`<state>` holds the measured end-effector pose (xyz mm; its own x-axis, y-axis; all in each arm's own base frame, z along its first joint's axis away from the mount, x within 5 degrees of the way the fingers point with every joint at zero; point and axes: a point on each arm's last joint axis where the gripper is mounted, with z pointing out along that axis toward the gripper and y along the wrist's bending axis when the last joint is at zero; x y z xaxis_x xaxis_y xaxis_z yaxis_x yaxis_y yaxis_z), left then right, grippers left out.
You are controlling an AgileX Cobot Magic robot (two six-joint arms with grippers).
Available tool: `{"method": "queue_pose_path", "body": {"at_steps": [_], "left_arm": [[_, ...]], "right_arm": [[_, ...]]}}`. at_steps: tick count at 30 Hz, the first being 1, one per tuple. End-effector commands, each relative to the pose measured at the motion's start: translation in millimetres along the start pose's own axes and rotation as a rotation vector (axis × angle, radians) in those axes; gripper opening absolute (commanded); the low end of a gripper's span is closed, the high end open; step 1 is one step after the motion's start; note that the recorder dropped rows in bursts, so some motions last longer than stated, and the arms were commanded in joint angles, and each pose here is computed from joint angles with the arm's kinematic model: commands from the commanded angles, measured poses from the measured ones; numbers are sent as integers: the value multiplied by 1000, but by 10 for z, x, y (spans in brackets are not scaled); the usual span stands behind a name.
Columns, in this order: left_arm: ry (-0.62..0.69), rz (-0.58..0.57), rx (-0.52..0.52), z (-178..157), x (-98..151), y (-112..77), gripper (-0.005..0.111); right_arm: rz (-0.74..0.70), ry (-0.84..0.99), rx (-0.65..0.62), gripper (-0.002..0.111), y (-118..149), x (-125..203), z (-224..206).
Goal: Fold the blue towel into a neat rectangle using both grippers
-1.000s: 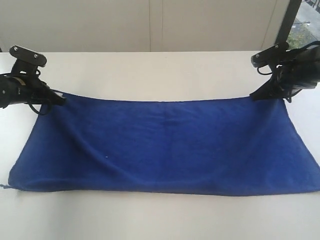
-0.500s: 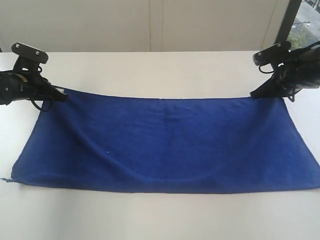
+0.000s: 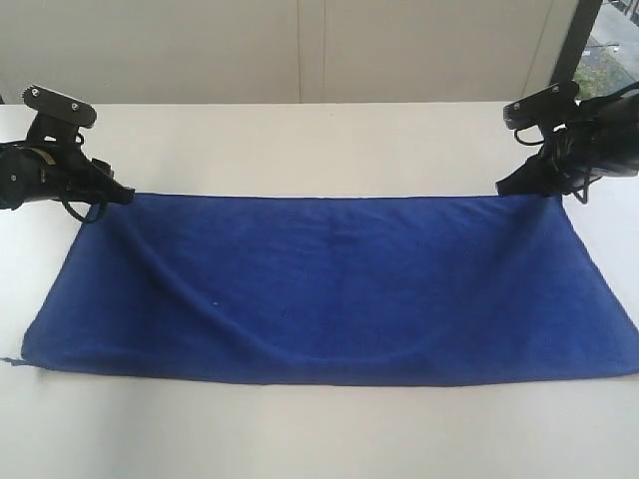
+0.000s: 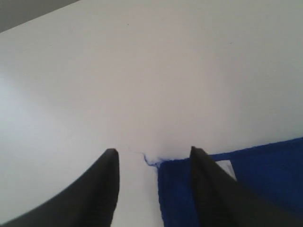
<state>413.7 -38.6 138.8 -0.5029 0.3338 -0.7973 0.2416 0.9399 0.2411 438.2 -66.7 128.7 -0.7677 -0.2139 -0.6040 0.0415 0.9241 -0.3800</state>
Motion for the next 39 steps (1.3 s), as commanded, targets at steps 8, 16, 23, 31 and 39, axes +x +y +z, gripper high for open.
{"method": "queue_pose_path", "body": {"at_steps": [8,16,23,31,39], "left_arm": [[48,-28,12,-254,-189,78,59],[291,-30,98,-638,-211,70,44],[502,-55,164,-949,-163,45,0],[516,-196,211,-1315,-326,15,0],[561,-292,234,-1279,64,-140,0]], "right_arm": [[245,67,134,47,-307,-89,-351],[288,248,87,18,-376,-63,-730],[321,330,-33,0,-302,42,-1040],[296,346,-69,0,-279,331,-1407],[278,350,-128,0,-79,718,-1317]]}}
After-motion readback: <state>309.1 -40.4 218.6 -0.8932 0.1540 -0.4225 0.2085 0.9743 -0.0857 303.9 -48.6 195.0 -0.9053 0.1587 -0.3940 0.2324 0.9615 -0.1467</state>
